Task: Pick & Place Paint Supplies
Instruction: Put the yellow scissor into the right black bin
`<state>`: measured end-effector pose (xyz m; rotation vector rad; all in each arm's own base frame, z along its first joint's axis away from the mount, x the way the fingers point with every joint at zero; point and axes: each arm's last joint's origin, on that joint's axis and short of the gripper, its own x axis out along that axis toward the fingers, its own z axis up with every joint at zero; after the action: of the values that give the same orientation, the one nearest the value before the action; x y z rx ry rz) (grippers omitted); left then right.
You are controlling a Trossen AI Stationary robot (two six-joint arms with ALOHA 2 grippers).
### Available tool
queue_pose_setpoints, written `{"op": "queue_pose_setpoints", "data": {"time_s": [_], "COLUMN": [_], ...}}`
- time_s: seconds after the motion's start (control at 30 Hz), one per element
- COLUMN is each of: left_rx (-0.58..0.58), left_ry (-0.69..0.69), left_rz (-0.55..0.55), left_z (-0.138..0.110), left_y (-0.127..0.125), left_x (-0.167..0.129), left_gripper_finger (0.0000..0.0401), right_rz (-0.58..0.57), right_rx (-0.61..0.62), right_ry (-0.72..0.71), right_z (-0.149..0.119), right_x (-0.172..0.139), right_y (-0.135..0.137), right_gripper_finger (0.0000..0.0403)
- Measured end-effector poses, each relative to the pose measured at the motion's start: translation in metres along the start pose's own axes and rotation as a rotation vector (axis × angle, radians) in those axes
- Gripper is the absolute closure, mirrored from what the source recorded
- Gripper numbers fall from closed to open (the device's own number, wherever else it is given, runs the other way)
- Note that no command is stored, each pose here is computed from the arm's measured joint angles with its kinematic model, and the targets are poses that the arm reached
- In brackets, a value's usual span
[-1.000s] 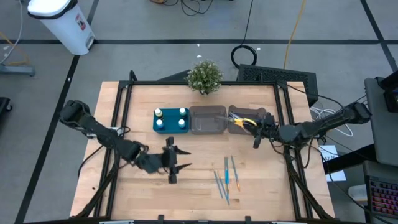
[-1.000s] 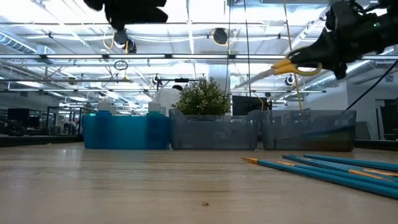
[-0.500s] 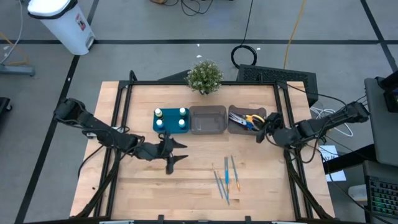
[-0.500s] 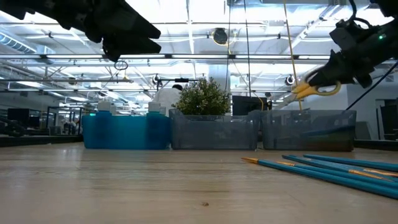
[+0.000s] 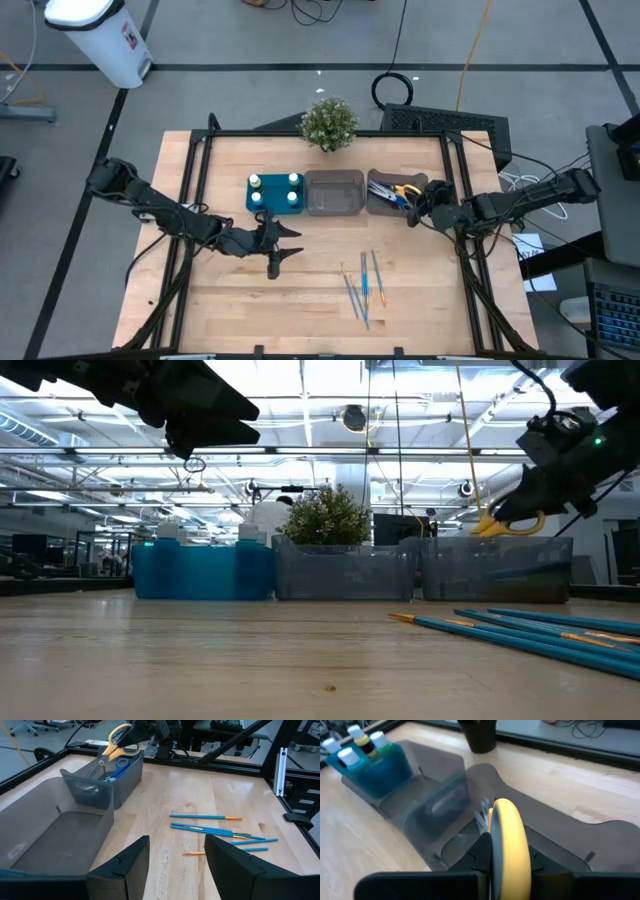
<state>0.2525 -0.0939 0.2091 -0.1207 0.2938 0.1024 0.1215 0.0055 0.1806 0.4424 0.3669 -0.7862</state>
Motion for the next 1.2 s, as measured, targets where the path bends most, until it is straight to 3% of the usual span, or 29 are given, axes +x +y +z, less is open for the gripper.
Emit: {"op": "queue_pose_setpoints", "data": {"time_s": [0.3,1.0,1.13,1.2], "left_rx": [0.0,-0.002,-0.002,-0.003], "left_ry": [0.005,0.007,0.007,0.007], "left_rz": [0.001,0.003,0.003,0.003], "left_z": [-0.001,-0.001,-0.001,-0.001], "left_y": [0.0,0.0,0.0,0.0], "left_x": [0.0,0.0,0.0,0.0], "left_gripper_finger": [0.0201,0.0207,0.0203,0.02], "right_rz": [-0.01,-0.003,0.041,0.116], "right_rx": [0.015,-0.005,-0.037,-0.075], "right_ry": [0.033,0.012,-0.026,-0.046], "right_z": [0.002,0.005,0.009,0.013], "right_x": [0.008,0.01,0.009,0.008], "right_y": [-0.002,0.0,0.005,0.011], "right_gripper_finger": [0.0376,0.0305,0.0303,0.0304]}}
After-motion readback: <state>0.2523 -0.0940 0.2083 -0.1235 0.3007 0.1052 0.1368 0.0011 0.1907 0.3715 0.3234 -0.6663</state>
